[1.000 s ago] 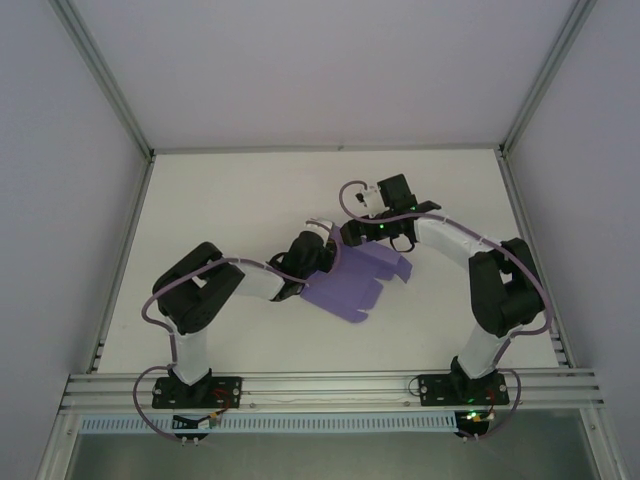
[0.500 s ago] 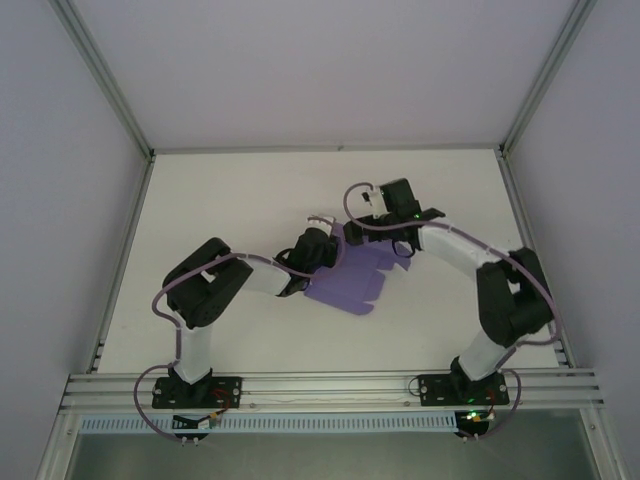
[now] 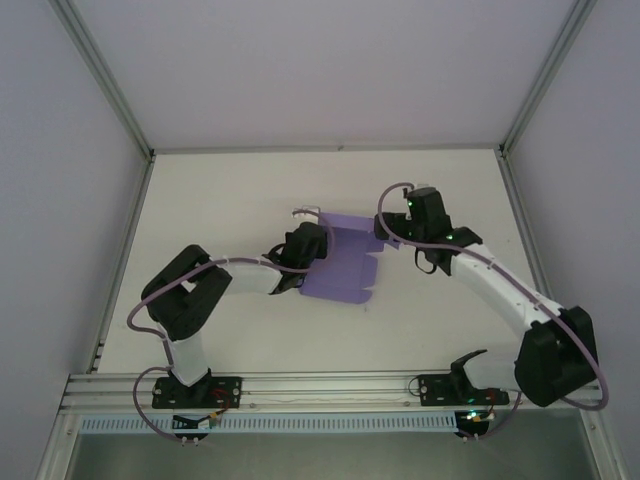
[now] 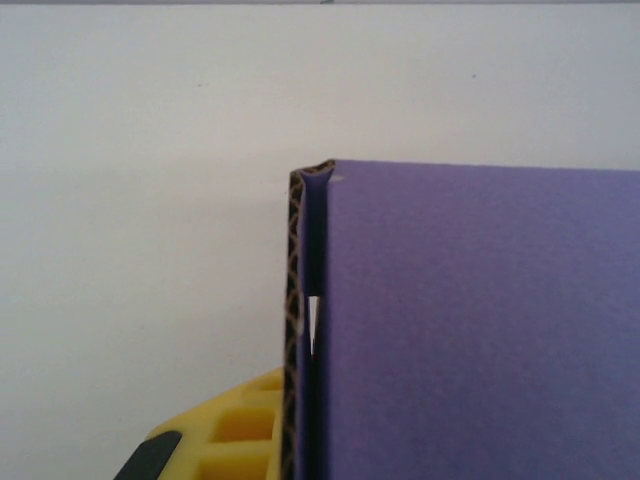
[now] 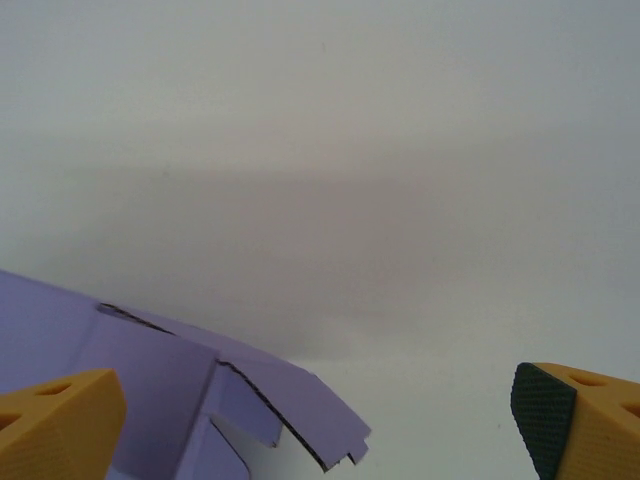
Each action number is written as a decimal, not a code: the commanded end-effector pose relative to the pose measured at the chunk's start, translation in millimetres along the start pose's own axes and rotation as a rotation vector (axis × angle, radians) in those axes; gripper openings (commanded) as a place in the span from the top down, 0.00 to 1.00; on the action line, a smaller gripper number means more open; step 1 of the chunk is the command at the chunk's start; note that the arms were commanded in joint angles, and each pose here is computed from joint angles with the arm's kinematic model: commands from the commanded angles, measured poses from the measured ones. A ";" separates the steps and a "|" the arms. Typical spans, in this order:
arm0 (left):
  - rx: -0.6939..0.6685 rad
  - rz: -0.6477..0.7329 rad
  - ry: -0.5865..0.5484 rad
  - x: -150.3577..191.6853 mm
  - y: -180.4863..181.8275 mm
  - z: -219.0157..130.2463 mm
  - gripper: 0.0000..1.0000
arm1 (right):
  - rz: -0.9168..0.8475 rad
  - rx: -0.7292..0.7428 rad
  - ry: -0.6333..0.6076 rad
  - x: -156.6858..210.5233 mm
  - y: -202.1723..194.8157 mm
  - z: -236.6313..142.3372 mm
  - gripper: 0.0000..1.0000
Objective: Assemble paper box
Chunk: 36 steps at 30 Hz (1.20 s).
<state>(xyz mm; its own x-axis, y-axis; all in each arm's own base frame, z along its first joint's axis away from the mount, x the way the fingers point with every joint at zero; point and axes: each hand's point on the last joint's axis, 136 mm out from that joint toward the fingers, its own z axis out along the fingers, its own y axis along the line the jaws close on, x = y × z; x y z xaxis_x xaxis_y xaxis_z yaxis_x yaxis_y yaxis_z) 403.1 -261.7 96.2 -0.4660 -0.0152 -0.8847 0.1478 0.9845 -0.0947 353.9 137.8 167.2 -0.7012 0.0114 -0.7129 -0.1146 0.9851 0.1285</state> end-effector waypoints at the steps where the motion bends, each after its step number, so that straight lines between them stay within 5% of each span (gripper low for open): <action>1: -0.018 -0.044 -0.011 -13.7 5.4 -10.2 1.00 | 0.035 -0.002 0.100 21.1 1.6 16.2 0.00; 6: 0.011 -0.050 0.004 -17.0 -0.4 -14.0 1.00 | 0.057 -0.059 0.106 19.4 16.3 40.4 0.00; 12: 0.015 -0.071 0.041 -18.7 -5.3 -13.1 1.00 | 0.062 -0.336 0.122 17.1 66.6 49.2 0.00; 15: 0.037 -0.055 0.061 -22.0 -7.4 -16.4 1.00 | 0.042 -0.267 0.142 20.0 54.9 49.7 0.02; 20: 0.112 -0.035 0.200 -15.8 0.3 -13.7 1.00 | -0.069 -0.278 0.056 3.7 42.3 12.8 0.02; 28: 0.340 -0.088 0.287 -23.2 3.3 -22.4 1.00 | -0.174 -0.636 -0.006 5.5 61.1 -61.0 0.01; 34: 0.469 -0.089 0.294 -31.1 -6.2 -37.5 1.00 | -0.202 -0.800 0.017 3.2 76.0 -63.9 0.13; 36: 0.515 -0.068 0.296 -31.5 -11.8 -43.0 1.00 | -0.198 -0.801 0.017 -2.1 76.5 -59.1 0.29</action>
<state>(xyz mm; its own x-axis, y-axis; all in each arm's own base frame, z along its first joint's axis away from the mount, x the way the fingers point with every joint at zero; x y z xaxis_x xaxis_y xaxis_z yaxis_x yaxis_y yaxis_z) 392.9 -252.3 127.5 -0.7130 -0.0008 -0.7011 0.3772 0.8425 -0.3846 311.5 192.1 208.1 -0.6481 -0.1304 -0.7503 -0.6324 0.6412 0.4348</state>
